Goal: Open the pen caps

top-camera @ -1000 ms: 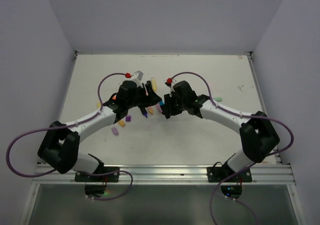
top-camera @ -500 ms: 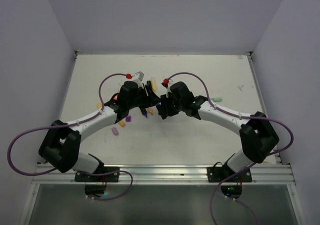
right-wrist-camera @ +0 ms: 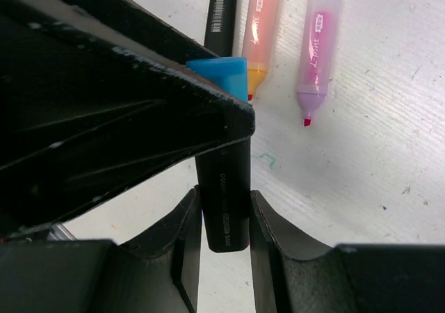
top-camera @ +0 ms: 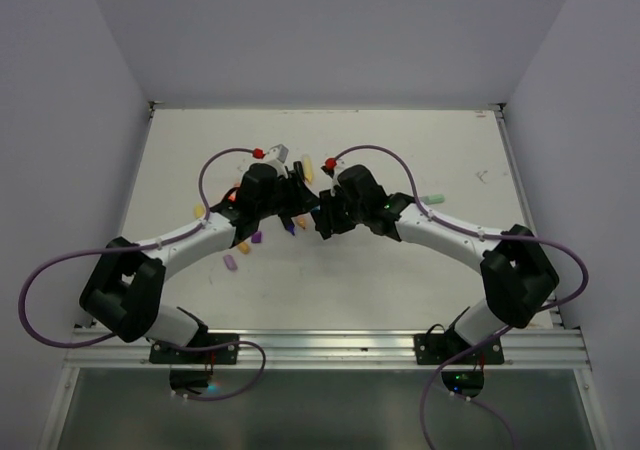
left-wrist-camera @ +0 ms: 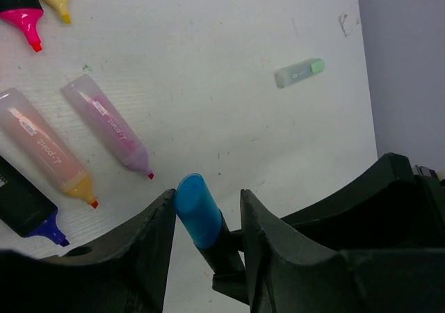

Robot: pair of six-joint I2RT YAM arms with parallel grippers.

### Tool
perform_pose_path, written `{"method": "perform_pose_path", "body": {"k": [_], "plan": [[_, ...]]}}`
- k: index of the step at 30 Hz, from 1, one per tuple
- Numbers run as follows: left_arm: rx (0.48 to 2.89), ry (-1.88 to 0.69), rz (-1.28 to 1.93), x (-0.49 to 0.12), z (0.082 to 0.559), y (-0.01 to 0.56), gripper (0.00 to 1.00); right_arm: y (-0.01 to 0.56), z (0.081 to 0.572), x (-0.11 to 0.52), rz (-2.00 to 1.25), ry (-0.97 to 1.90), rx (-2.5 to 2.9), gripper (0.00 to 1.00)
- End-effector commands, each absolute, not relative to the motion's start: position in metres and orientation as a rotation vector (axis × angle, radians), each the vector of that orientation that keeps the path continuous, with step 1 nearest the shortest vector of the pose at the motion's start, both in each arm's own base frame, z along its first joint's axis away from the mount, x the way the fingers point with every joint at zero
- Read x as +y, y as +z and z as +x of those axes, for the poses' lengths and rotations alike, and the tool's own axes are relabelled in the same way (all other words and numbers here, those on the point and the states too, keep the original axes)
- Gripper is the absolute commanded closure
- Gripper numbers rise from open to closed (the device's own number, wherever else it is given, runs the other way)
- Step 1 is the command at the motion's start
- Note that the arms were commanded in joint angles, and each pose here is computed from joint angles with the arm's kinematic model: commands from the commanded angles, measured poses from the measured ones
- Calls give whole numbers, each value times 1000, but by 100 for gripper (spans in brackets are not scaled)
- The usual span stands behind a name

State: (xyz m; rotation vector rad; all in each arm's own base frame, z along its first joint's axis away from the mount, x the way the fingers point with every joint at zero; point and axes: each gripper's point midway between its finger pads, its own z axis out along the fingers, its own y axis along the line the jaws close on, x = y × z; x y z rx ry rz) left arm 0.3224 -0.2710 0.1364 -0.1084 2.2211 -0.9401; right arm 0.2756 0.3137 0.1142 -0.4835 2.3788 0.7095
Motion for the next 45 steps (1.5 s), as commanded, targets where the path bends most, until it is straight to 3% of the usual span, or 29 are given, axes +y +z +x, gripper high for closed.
{"method": "perform_pose_path", "body": {"k": [1, 6, 9, 11, 12, 15, 18, 32, 36, 38, 40, 45], "plan": [[2184, -974, -90, -278, 325, 141, 57, 156, 282, 323, -469, 766, 2252, 100], [2177, -981, -91, -278, 324, 143, 71, 161, 280, 321, -470, 768, 2247, 100], [2170, -982, -92, -277, 325, 145, 84, 161, 279, 319, -470, 762, 2245, 100], [2169, -976, -93, -276, 324, 146, 99, 160, 278, 317, -469, 755, 2252, 100], [2168, -972, -97, -275, 324, 147, 100, 157, 277, 316, -471, 745, 2262, 91], [2152, -974, -101, -274, 323, 150, 100, 152, 277, 313, -475, 726, 2277, 72], [2151, -1002, -97, -276, 321, 152, 100, 151, 279, 314, -485, 721, 2268, 65], [2117, -1012, -109, -271, 316, 161, 100, 143, 283, 323, -477, 748, 2275, 64], [2102, -972, -119, -264, 317, 159, 100, 152, 286, 309, -396, 682, 2273, 40], [2055, -952, -127, -259, 320, 167, 100, 159, 288, 296, -301, 620, 2296, 36], [2004, -926, -157, -249, 320, 171, 100, 164, 289, 287, -222, 584, 2312, 27], [1831, -941, -225, -230, 317, 199, 100, 182, 280, 292, -215, 689, 2293, 21]]}}
